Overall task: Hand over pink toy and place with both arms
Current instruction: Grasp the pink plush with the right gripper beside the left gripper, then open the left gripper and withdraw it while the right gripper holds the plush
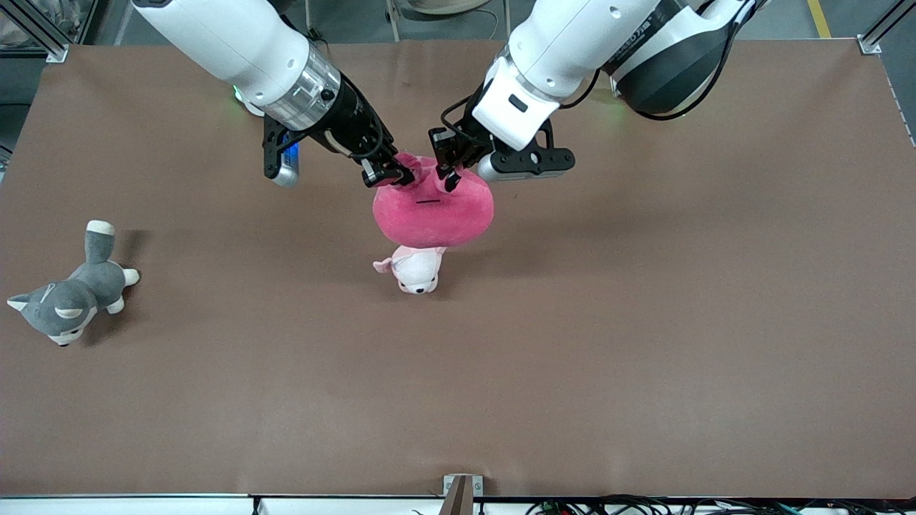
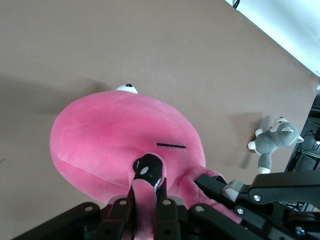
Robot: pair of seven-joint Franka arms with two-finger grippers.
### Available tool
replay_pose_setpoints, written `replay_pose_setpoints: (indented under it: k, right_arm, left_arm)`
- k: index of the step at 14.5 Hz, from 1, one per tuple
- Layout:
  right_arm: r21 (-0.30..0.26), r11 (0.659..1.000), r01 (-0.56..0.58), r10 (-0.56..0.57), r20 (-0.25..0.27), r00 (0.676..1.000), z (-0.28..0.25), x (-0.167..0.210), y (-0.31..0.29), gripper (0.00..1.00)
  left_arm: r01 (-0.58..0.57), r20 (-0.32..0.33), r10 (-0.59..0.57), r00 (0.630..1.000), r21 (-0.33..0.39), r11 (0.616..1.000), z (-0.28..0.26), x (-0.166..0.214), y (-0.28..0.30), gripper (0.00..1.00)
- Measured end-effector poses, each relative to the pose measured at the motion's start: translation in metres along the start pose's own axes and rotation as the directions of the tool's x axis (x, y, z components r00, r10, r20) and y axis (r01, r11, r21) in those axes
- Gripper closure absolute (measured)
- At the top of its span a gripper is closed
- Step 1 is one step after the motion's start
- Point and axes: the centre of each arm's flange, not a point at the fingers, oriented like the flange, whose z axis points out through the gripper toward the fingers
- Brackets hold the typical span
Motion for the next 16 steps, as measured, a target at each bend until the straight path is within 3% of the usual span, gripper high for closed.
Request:
replay_pose_setpoints:
  k: [3,4,6,8,10,12,14,16]
  right_arm:
    - [0.0,1.0,-0.001,0.001,0.0,1.0,0.0,0.0,0.0,0.89]
    - [0.001,1.0,0.004,-0.004,-0.001,1.0,0.0,0.001,0.0,0.89]
    - [-0.008,0.999,0.043,-0.043,-0.004,0.999,-0.001,0.004,-0.001,0.89]
    - [-0.05,0.995,0.086,-0.087,-0.017,0.996,-0.002,0.021,-0.001,0.89]
    - [-0.089,0.989,0.121,-0.124,-0.03,0.992,-0.005,0.056,-0.006,0.89]
    - [-0.127,0.981,0.148,-0.154,-0.039,0.987,-0.001,0.113,-0.011,0.89]
    - [-0.17,0.97,0.172,-0.181,-0.038,0.983,0.011,0.178,-0.009,0.89]
    - [-0.201,0.964,0.177,-0.187,-0.031,0.982,0.018,0.235,-0.002,0.89]
  left_arm:
    - [0.0,0.0,0.0,1.0,0.0,1.0,0.0,0.0,0.0,0.83]
    - [0.0,-0.001,0.0,1.0,-0.001,1.0,0.0,0.0,0.0,0.77]
    - [-0.001,-0.003,0.001,1.0,-0.002,1.0,-0.002,0.0,0.001,0.57]
    - [-0.003,-0.008,0.003,1.0,-0.006,1.0,-0.004,0.0,0.001,0.37]
    - [-0.001,-0.019,0.001,1.0,-0.013,1.0,-0.01,0.003,0.002,0.17]
    - [-0.001,-0.071,0.0,0.998,-0.011,1.0,-0.025,0.013,-0.002,0.01]
    - [0.002,-0.155,0.005,0.988,0.046,0.999,-0.044,0.03,-0.015,0.0]
    - [-0.015,-0.211,0.05,0.976,0.165,0.986,-0.056,0.038,-0.032,0.0]
